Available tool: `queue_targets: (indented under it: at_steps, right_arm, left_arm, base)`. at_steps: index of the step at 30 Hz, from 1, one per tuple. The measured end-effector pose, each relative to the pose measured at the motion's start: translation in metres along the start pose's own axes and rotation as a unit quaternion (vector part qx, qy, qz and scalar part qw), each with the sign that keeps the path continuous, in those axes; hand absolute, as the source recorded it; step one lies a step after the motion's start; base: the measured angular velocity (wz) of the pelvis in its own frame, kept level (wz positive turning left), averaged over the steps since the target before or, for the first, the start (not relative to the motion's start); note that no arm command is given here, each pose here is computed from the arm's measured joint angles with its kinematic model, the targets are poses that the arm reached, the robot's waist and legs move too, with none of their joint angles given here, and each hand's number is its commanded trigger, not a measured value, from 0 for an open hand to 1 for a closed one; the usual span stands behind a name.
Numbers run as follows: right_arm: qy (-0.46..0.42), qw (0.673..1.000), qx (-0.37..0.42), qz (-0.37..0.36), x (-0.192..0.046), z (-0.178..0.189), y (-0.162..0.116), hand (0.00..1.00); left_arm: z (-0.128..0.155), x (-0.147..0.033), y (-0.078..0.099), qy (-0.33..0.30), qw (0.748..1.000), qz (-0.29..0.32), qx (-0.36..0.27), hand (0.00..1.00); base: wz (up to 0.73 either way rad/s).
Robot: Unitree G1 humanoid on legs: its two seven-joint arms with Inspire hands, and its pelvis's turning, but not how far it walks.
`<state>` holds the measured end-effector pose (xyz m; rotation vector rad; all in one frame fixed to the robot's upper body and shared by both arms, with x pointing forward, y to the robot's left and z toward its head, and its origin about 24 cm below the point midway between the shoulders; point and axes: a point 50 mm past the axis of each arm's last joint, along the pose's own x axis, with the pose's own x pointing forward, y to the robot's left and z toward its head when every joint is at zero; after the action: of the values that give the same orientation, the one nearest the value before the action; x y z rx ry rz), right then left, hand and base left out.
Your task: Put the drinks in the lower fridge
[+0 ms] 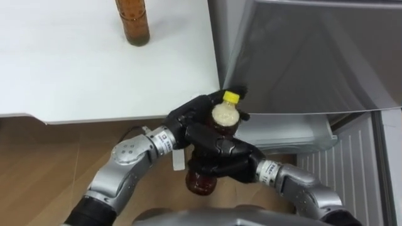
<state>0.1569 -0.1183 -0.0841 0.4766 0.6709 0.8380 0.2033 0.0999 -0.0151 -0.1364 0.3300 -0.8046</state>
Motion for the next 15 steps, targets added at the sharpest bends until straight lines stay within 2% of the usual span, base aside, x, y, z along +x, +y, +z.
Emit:
queue_targets:
  at_steps: [7, 9, 13, 15]
  right_arm:
    - [-0.037, 0.999, -0.010, 0.016, -0.004, 0.007, 0.000, 1.00]
    - [-0.042, 0.999, -0.012, 0.013, -0.008, 0.008, -0.003, 1.00]
    - [-0.031, 1.000, -0.005, -0.003, -0.018, 0.005, -0.010, 1.00]
    - [-0.029, 0.999, 0.006, -0.015, -0.027, -0.002, -0.012, 1.00]
  left_arm:
    - [0.029, -0.008, 0.004, -0.029, 0.998, 0.003, 0.056, 0.00]
    - [0.048, -0.015, 0.005, -0.055, 0.994, 0.002, 0.091, 0.00]
    - [0.073, -0.022, 0.002, -0.099, 0.988, -0.002, 0.120, 0.00]
    - [0.099, -0.031, -0.002, -0.159, 0.979, -0.007, 0.125, 0.00]
  base:
    - [0.00]
    - [0.02]
    - [0.09]
    - [0.09]
